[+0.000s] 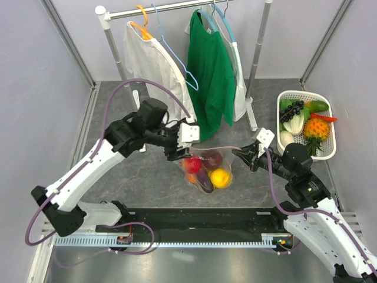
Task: Place the food in the zip-top bag and seal the zipper
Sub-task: Place the zipper food storage bag at the center of the board.
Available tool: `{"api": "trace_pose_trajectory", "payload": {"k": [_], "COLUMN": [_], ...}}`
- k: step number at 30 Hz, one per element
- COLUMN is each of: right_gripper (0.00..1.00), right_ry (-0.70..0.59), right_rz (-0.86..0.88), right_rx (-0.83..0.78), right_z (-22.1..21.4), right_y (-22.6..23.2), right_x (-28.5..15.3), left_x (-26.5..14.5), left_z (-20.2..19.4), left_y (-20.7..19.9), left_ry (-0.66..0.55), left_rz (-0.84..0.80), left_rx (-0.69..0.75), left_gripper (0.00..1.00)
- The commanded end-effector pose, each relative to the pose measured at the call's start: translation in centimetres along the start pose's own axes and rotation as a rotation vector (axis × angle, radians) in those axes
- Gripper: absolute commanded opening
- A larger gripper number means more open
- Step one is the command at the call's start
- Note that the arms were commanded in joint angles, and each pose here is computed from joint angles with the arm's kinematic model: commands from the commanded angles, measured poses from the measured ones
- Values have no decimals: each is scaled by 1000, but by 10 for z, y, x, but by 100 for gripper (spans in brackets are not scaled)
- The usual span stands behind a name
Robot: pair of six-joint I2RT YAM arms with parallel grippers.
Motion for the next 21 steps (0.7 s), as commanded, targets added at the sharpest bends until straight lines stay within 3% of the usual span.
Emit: {"api": "trace_pose_trajectory", "payload": {"k": [1, 3, 5, 6, 7, 9, 13, 14, 16, 20, 21], "right_gripper": [0, 0, 0, 0, 0, 0, 1, 12, 22, 57, 61], "right_ry": [-96, -107, -115, -117, -112, -108, -92, -95, -65, -70, -63], "right_rz": [23, 32, 36, 35, 29, 8, -86, -120, -150, -229, -245], "right_rx": [-27, -31, -35, -39, -40, -38, 3, 5, 17, 24, 41], "right_z": [28, 31, 32, 32, 32, 31, 33, 39, 42, 69, 71], "right_y": [2, 4, 6, 7, 6, 4, -12, -19, -30, -54, -58], "right_x": [-8, -11, -14, -15, -16, -16, -7, -6, 4, 11, 14], "left_x": [23, 34, 38, 39, 40, 42, 42, 38, 41, 25, 23], "left_z": [10, 10, 13, 14, 16, 19, 27, 35, 40, 72, 77], "left_y": [-3, 0, 3, 3, 4, 7, 23, 32, 52, 94, 98], "left_ry": [4, 17, 17, 18, 17, 17, 19, -2, 8, -46, -54], "left_rz": [4, 11, 12, 9, 14, 21, 95, 135, 213, 344, 361], "left_rx": [24, 30, 38, 37, 37, 35, 55, 66, 71, 80, 97], "left_gripper": [69, 66, 53, 44, 21, 5, 2, 2, 2, 2, 2]}}
Point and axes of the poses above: each gripper's point midway between its finger pads, its own x axis out along the fingers, its own y axis along the line the jaws close on, z = x × y, the point moved 6 cm from there along -x, back along the fingers, and after that the axes turned 12 degrees about -x, right-handed, at the moved point
